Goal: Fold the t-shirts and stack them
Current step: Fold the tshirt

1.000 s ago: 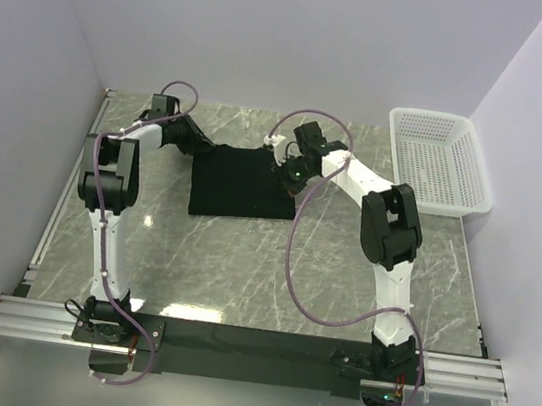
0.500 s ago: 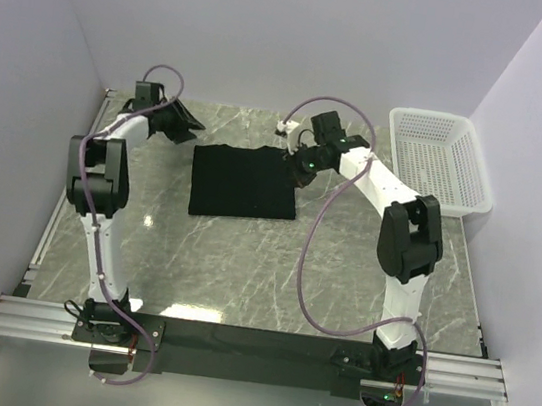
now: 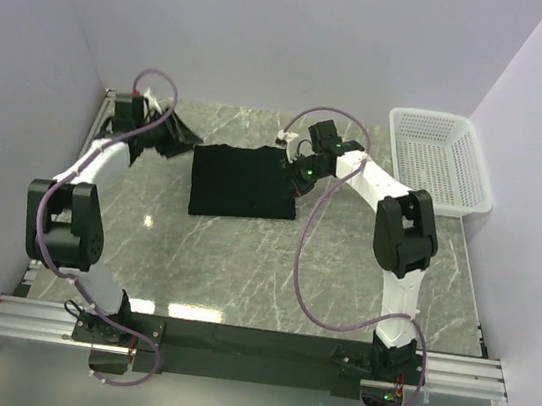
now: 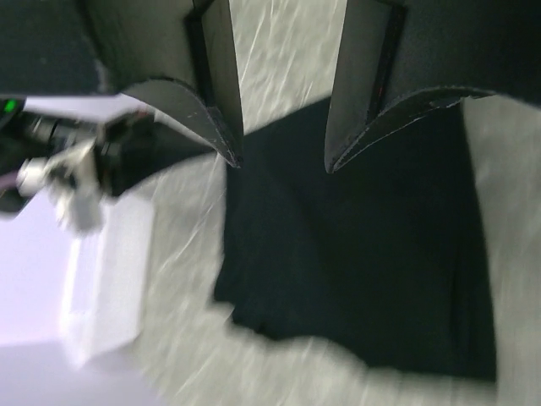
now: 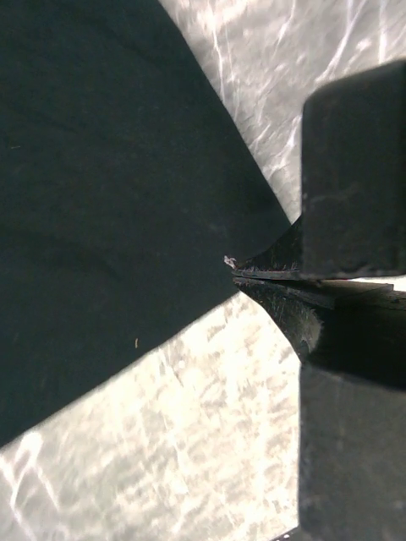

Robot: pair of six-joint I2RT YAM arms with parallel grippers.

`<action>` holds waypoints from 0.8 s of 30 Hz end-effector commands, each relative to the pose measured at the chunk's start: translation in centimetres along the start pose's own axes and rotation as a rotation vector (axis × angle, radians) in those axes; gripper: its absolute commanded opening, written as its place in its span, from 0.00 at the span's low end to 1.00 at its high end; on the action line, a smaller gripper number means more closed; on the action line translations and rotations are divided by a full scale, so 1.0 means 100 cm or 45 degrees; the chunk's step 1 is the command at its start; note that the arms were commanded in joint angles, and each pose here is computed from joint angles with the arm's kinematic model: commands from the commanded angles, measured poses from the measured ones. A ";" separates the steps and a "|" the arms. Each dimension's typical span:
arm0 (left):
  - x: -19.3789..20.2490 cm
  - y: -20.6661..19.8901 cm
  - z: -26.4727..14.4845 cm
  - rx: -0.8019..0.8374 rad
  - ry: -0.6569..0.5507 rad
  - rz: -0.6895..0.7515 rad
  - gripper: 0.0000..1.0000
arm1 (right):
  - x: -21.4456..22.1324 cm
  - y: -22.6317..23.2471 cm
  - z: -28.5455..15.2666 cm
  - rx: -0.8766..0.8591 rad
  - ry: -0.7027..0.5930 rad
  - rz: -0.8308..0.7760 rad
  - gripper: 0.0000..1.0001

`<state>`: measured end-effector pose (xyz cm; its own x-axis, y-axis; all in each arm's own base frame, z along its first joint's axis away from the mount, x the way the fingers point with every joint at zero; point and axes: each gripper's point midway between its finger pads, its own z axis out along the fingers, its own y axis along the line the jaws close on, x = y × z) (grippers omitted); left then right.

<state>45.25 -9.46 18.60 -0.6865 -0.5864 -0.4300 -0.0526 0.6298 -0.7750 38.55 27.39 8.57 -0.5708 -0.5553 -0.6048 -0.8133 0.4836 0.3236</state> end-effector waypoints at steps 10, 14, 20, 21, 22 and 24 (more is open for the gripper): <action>0.094 0.040 -0.011 -0.020 0.182 -0.066 0.47 | 0.011 -0.028 0.032 0.108 0.127 0.154 0.00; 0.098 0.049 -0.015 -0.086 0.165 -0.054 0.47 | -0.014 -0.022 0.001 0.120 0.026 0.090 0.00; 0.076 0.057 -0.035 -0.269 0.021 -0.001 0.49 | -0.053 -0.009 -0.071 0.110 -0.178 0.055 0.10; 0.077 0.063 -0.035 -0.302 0.024 -0.005 0.49 | -0.058 -0.003 -0.084 0.111 -0.210 0.031 0.16; 0.079 0.069 -0.036 -0.342 0.031 -0.017 0.49 | -0.054 0.000 -0.088 0.097 -0.214 0.035 0.20; 0.084 0.078 -0.032 -0.375 0.052 -0.040 0.51 | -0.052 0.002 -0.101 0.107 -0.234 0.025 0.27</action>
<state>36.76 -9.13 11.36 -0.7182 -0.5904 -0.3682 -0.2273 0.6992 -0.6778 41.46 24.50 15.77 -0.5920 -0.4402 -0.6751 -0.7611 0.5809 0.2886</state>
